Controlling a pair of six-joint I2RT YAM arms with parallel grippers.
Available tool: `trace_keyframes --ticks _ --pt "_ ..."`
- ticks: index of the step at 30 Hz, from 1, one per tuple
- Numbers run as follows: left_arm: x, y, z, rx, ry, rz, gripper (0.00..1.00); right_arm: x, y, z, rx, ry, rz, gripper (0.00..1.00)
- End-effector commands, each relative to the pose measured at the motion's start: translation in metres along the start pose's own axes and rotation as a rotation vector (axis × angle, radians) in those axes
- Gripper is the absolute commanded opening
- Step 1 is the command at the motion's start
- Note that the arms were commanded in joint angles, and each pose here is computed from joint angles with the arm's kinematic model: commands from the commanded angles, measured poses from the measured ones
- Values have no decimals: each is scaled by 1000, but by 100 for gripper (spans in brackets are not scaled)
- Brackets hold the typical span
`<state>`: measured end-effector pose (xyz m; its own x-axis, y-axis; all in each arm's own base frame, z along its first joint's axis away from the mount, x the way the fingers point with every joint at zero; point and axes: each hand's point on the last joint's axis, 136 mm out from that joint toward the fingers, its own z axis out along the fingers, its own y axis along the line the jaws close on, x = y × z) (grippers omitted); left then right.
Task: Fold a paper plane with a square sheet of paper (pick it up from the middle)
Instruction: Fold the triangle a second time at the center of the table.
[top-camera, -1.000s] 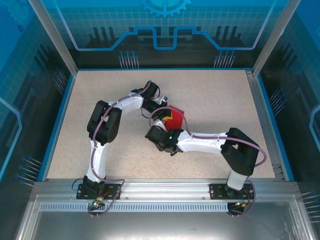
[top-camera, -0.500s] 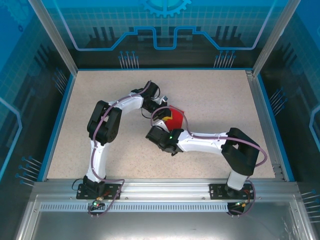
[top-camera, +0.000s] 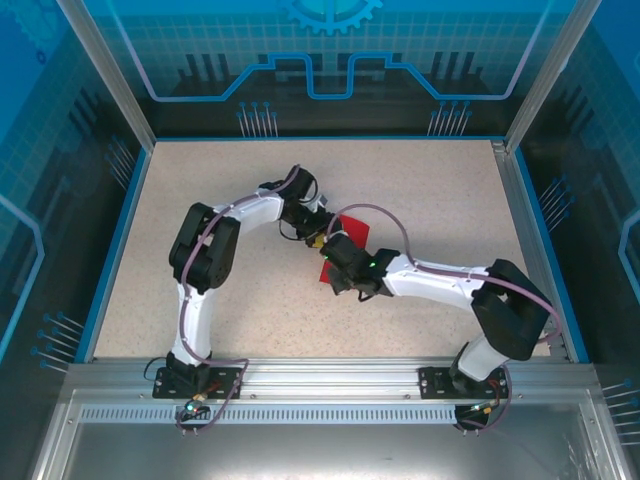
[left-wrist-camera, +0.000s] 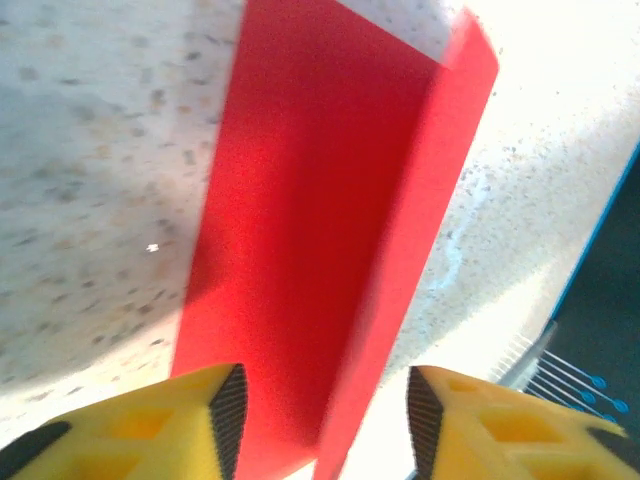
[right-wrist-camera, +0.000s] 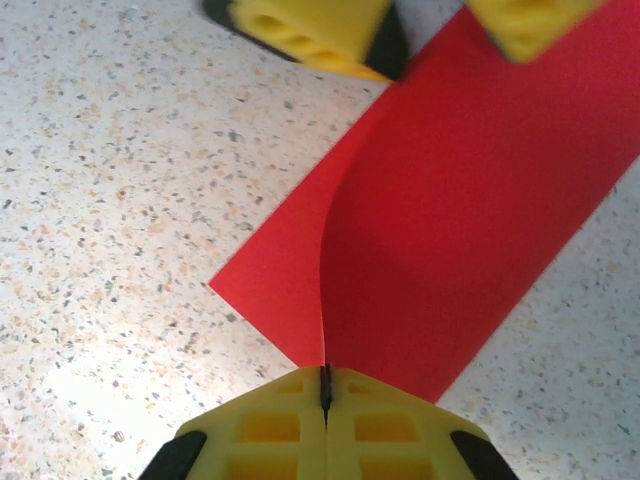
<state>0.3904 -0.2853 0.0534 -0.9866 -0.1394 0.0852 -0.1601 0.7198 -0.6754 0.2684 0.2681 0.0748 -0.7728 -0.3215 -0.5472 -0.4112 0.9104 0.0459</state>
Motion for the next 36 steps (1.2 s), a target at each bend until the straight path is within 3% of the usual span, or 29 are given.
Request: trace_keyframes --ticks 1,6,11,17,26,36 --pt "-10 4 -28 -35 -119 -61 54 -9 12 -6 -249 -41 120 0" --pt "-2 15 -35 -14 -144 -102 51 -16 3 -7 -450 -59 242 1" --pt "15 14 -34 24 -124 -92 34 -19 -11 -2 -541 -48 304 2" --pt "41 11 -20 10 -53 -47 20 -13 -32 8 -502 -5 362 2" --pt "71 16 11 -38 62 -32 11 0 -45 17 -437 68 396 1" --pt "85 33 24 -85 88 -51 10 6 -56 26 -356 122 403 1"
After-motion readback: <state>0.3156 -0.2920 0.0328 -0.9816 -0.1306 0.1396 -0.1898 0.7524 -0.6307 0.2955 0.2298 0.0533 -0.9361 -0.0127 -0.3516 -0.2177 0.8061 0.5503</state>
